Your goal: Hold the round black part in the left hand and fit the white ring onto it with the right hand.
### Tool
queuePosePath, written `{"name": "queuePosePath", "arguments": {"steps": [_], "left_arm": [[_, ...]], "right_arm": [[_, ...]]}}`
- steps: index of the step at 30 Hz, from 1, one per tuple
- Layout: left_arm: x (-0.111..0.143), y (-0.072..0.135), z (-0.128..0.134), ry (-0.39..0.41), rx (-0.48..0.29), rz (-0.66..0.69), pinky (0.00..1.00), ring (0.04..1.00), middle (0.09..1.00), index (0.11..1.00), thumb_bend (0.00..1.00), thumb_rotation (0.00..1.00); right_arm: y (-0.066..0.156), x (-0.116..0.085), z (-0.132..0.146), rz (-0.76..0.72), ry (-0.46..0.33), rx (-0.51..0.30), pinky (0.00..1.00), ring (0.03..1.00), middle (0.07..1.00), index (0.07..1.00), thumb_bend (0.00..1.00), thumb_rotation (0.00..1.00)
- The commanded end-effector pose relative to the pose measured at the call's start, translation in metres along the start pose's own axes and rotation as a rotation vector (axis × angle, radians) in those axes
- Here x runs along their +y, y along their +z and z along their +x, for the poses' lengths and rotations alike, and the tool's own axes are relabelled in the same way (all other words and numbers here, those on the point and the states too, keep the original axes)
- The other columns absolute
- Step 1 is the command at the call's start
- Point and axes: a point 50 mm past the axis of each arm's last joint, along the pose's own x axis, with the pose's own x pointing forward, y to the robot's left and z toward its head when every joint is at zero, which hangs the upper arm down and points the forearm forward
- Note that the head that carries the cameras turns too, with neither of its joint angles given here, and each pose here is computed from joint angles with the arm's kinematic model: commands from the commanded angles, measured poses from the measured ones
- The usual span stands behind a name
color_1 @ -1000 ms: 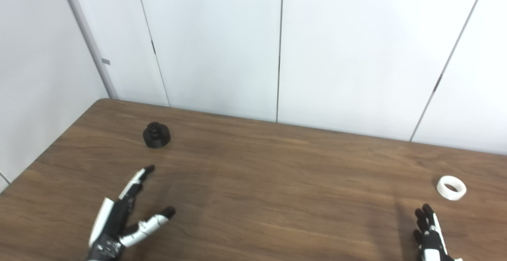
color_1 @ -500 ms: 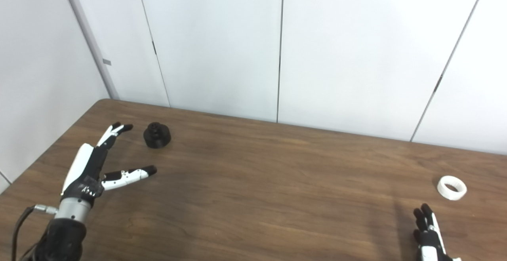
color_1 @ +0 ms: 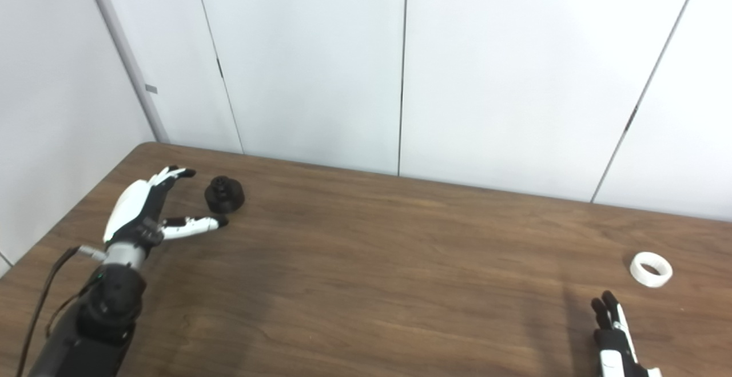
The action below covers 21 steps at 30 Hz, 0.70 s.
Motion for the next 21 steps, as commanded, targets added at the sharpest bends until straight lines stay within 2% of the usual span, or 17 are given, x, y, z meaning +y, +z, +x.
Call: {"name": "queuePosePath", "arguments": {"steps": [1, 7, 15, 21], "left_arm": [[0.024, 0.016, 0.019, 0.084, -0.05, 0.037, 1.0, 1.0, 0.98, 0.862, 1.0, 0.39], [0.019, 0.024, 0.039, 0.05, -0.02, 0.07, 1.0, 1.0, 0.98, 0.863, 1.0, 0.41], [0.014, 0.031, 0.063, 0.027, -0.001, 0.127, 1.0, 1.0, 0.986, 0.861, 1.0, 0.42], [0.014, 0.036, 0.076, 0.004, 0.023, 0.146, 1.0, 1.0, 0.994, 0.867, 1.0, 0.41]], "right_arm": [[0.007, 0.003, -0.005, 0.008, -0.011, -0.026, 1.0, 1.0, 0.962, 0.979, 0.45, 1.0], [0.009, 0.003, -0.006, 0.018, -0.005, -0.024, 1.0, 1.0, 0.976, 0.991, 0.37, 1.0], [0.011, 0.004, -0.008, 0.023, -0.001, -0.016, 1.0, 1.0, 0.978, 0.995, 0.39, 1.0], [0.014, 0.004, -0.008, 0.024, -0.001, -0.022, 1.0, 1.0, 0.978, 0.995, 0.36, 1.0]]}}
